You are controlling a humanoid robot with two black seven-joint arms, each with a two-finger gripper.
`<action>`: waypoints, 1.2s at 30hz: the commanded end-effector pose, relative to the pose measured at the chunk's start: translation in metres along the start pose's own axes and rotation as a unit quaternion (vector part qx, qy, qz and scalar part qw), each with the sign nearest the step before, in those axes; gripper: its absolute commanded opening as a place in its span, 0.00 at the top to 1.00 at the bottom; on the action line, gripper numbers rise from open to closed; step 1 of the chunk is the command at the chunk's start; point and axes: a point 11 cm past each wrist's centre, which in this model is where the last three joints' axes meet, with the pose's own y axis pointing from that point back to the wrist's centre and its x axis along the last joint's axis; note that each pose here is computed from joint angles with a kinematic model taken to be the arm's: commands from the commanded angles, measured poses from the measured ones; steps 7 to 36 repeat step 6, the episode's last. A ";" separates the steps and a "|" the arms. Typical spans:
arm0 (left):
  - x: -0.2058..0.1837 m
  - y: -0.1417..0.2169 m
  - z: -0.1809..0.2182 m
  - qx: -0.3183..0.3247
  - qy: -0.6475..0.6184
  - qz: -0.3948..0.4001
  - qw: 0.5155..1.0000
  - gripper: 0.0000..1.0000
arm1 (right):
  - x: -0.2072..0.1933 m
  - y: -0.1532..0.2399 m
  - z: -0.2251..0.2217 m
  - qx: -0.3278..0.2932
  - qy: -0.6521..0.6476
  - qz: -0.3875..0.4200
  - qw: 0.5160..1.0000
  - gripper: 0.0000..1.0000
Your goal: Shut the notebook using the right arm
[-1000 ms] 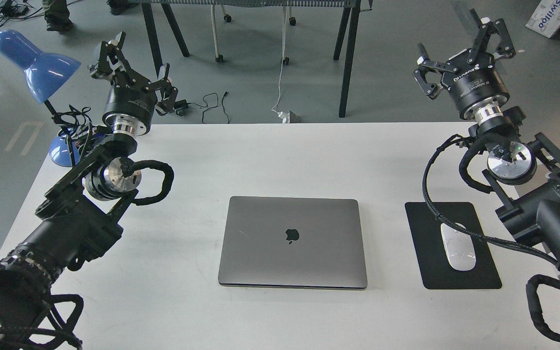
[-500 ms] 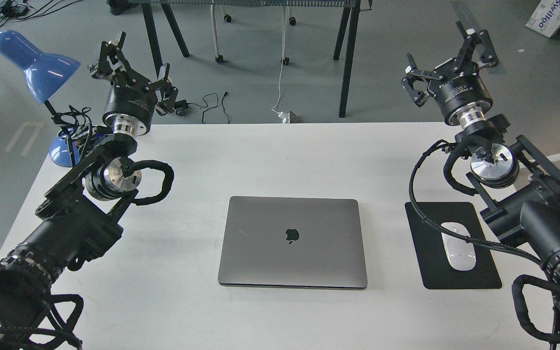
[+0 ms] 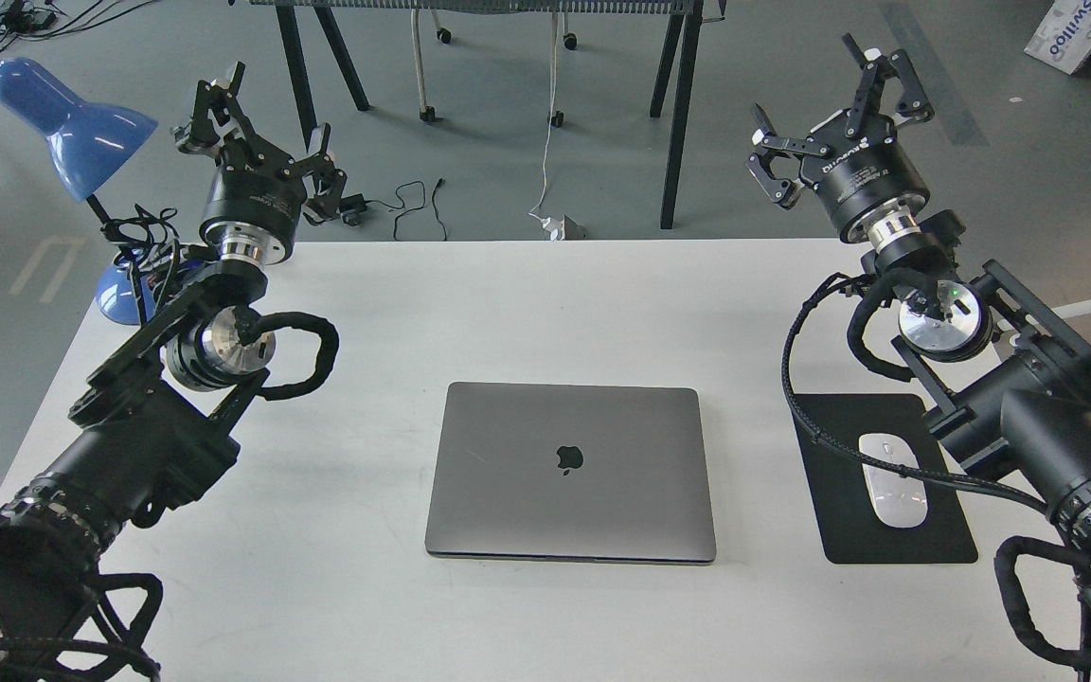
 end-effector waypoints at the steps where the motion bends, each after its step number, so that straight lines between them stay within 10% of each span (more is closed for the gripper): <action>1: 0.000 0.000 0.000 0.000 0.000 0.000 1.000 0.00 | 0.000 0.000 0.000 0.000 0.000 0.000 1.000 0.00; 36: 0.000 0.000 0.000 0.000 0.000 0.000 1.000 0.00 | -0.001 -0.001 0.000 0.002 -0.001 0.000 1.000 0.00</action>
